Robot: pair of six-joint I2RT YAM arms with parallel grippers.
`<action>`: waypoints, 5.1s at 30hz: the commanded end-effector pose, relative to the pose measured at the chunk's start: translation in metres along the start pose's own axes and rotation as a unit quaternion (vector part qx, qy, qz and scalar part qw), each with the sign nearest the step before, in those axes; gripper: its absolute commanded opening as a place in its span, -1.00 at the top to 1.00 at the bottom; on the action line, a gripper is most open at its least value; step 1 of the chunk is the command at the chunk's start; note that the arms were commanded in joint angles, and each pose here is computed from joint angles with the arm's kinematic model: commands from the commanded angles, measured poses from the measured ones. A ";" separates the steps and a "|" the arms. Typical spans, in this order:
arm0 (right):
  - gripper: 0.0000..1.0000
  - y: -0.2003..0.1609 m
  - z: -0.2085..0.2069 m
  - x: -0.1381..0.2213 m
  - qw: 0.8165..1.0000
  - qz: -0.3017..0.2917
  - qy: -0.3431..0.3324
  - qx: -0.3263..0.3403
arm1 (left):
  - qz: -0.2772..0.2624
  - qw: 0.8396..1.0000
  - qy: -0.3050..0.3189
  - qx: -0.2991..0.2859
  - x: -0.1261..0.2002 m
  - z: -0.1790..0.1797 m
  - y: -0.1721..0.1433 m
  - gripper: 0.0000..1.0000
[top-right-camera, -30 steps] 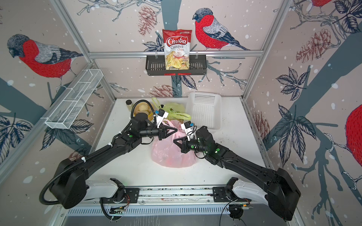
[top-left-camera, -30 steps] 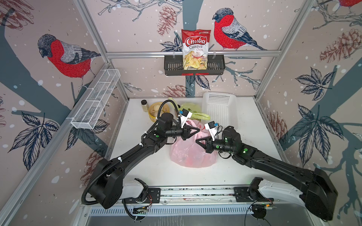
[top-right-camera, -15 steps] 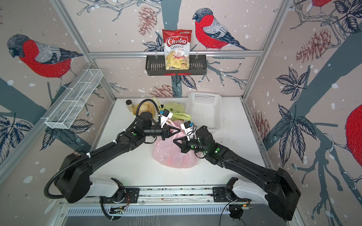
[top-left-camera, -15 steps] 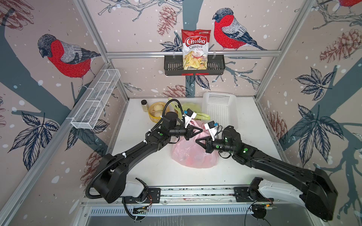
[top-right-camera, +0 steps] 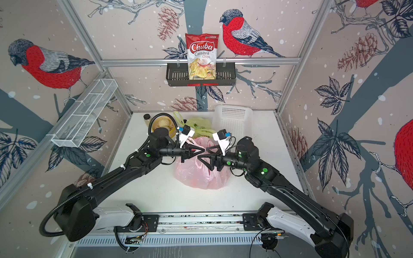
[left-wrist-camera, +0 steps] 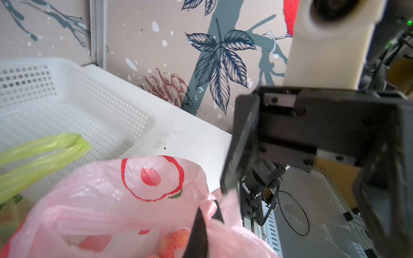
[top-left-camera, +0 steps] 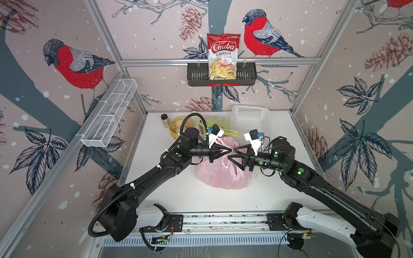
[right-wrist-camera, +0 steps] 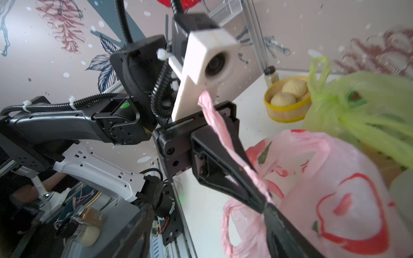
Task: Place the peach into a plastic bag & tie a knot
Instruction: Cross the plastic bag at the center of the board.
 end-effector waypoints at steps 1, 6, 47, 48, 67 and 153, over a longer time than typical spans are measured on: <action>-0.76 0.008 0.003 0.010 0.999 -0.008 0.000 0.038 | -0.003 0.998 -0.053 -0.043 0.007 -0.014 0.013 1.00; -0.97 0.022 0.004 0.000 0.998 0.014 0.023 0.062 | -0.003 0.995 -0.089 -0.049 0.016 -0.029 0.020 1.00; 1.00 -0.002 0.003 -0.033 0.990 0.104 0.082 0.046 | -0.017 0.999 -0.019 -0.038 0.042 -0.034 0.021 0.00; 1.00 0.000 0.005 -0.031 0.990 0.098 0.085 0.047 | -0.017 0.999 -0.017 -0.037 0.043 -0.035 0.020 -0.02; 1.00 0.023 0.004 -0.043 0.994 0.041 0.096 0.018 | -0.038 0.998 -0.032 -0.044 0.047 -0.048 0.020 -0.19; 1.00 0.030 -0.004 -0.065 0.991 -0.116 0.033 -0.060 | -0.076 0.997 0.008 -0.029 0.024 -0.065 0.004 1.00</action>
Point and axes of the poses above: each gripper's point midway between its finger pads, its own x axis back along the fingers, its own z axis along the line the jaws close on, y = z × x, the point moved 10 cm from there along x, back along the fingers, and after that the axes turned 11 degrees about -x, right-handed, at the moved point
